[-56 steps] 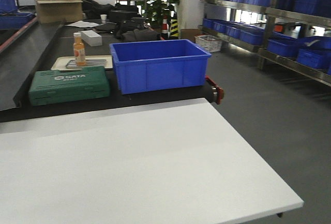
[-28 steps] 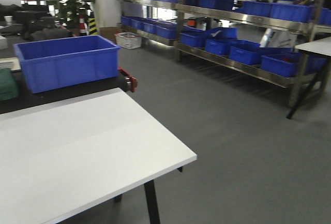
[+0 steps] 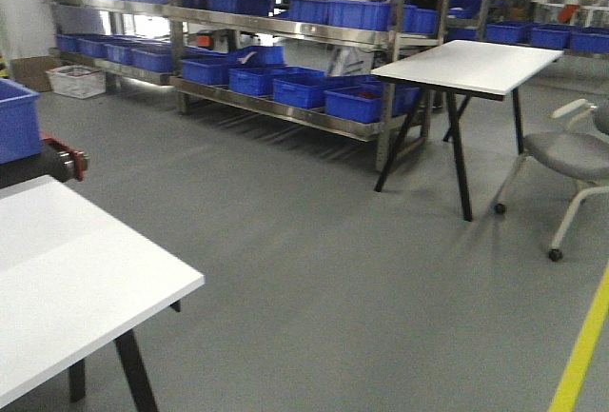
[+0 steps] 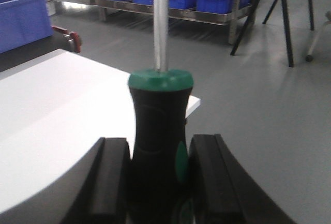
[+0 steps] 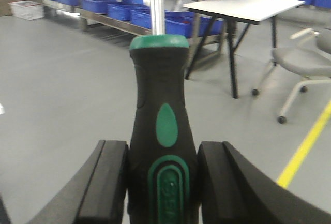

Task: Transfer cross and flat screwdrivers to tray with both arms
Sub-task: 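Drive the base away from the table holding both screwdrivers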

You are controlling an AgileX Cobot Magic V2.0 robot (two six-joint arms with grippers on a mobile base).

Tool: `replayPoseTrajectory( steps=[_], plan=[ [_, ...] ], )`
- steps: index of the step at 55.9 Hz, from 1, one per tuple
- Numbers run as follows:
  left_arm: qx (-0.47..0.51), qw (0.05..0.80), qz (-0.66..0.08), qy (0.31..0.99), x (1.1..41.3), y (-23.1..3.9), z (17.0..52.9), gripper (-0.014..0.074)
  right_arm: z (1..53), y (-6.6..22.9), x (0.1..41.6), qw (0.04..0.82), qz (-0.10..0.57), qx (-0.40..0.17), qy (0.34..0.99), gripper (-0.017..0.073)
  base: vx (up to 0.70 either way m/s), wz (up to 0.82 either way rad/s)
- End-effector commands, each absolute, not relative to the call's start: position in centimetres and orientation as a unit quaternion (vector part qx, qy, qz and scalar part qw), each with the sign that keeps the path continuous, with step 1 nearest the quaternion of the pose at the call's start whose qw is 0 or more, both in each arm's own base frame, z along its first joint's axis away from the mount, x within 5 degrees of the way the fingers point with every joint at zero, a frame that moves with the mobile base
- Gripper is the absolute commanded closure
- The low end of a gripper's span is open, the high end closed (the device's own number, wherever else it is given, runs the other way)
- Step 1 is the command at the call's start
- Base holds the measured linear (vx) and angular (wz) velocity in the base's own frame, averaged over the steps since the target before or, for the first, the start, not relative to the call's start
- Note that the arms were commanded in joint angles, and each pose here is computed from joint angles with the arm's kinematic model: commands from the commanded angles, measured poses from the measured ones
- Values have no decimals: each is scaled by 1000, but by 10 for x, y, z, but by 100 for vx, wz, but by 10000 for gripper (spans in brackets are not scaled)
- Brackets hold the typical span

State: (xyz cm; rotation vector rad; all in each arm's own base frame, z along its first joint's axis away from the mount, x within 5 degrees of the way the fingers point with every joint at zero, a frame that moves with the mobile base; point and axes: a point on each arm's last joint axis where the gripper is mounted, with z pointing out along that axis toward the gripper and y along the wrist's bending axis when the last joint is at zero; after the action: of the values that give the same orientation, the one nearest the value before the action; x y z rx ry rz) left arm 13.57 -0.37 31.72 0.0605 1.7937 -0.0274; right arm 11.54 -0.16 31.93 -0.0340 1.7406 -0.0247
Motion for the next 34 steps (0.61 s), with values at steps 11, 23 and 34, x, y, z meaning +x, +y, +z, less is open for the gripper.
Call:
replayPoseTrajectory(
  steps=[11,23,34],
  plan=[
    [9,671,-7,741,136,-1,337,596,338,-4,115,688,-25,-7,725,564,10,-59],
    [9,671,-7,741,136,-1,337,596,338,-4,115,688,-25,-7,725,564,20,-60],
    [9,671,-7,741,136,-1,337,596,338,-4,115,685,-23,-9,728,564,28,-46]
  ],
)
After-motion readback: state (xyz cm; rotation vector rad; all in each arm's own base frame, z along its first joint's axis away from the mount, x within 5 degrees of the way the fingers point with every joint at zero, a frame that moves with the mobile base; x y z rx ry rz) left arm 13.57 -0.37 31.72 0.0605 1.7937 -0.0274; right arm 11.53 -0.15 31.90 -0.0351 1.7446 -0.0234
